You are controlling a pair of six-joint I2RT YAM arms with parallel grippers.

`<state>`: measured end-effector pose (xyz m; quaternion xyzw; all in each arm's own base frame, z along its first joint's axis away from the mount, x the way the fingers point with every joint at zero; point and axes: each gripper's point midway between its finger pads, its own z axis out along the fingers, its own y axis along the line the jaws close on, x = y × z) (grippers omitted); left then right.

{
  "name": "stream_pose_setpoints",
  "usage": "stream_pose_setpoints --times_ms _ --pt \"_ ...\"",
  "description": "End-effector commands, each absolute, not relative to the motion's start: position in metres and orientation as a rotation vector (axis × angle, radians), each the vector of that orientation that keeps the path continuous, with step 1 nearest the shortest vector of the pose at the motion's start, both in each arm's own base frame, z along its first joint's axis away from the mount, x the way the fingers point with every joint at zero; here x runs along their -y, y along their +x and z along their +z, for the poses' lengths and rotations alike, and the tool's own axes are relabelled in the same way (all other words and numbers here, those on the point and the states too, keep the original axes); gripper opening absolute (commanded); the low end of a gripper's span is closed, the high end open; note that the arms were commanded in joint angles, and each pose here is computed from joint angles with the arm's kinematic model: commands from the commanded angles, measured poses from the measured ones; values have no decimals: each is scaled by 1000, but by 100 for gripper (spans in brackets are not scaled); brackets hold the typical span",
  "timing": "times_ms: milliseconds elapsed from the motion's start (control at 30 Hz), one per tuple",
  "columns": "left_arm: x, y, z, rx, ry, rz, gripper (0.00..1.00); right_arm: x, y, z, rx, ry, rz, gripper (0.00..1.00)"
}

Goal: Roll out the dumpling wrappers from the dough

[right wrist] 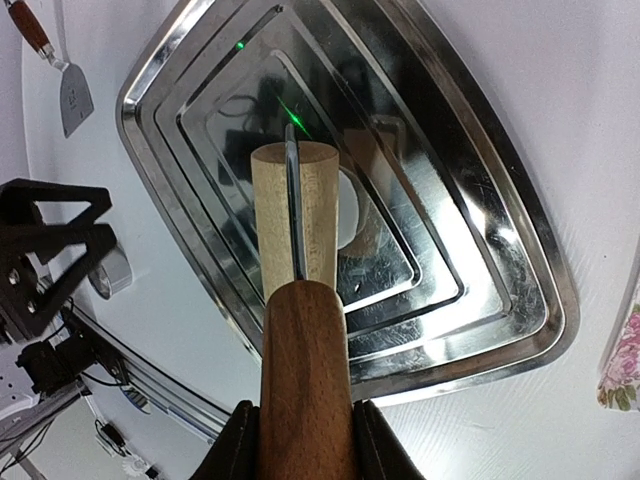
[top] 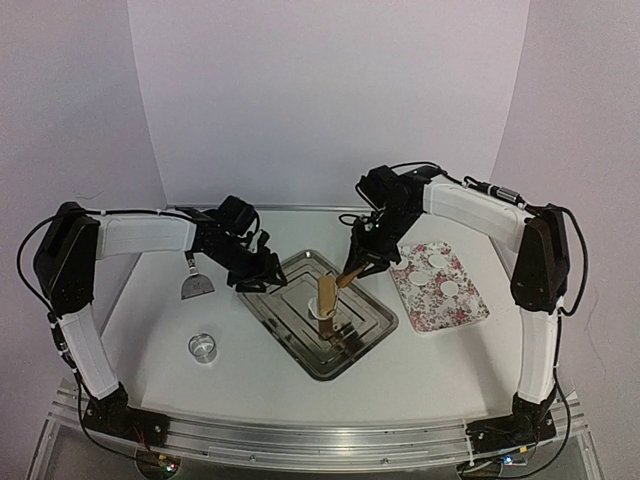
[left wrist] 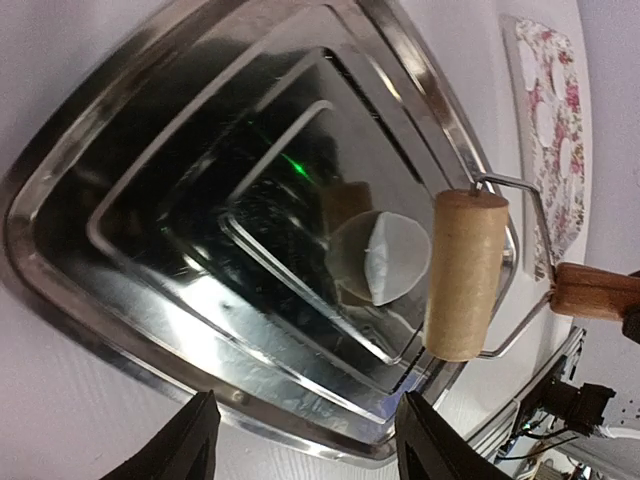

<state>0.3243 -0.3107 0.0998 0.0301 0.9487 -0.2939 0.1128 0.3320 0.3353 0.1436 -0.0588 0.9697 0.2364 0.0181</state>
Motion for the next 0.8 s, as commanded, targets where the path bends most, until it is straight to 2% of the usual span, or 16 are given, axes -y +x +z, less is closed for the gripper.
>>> stream_pose_setpoints --times_ms 0,133,333,767 --pt "271 329 101 -2807 -233 -697 61 -339 324 174 -2947 -342 812 0" --pt "250 328 83 -2846 -359 -564 67 -346 328 175 -2940 -494 807 0" --pt "226 331 60 -2884 -469 -482 68 -340 333 160 -2991 -614 684 0" --pt "218 348 26 -2926 -466 -438 57 -359 345 143 -2990 -664 750 0"
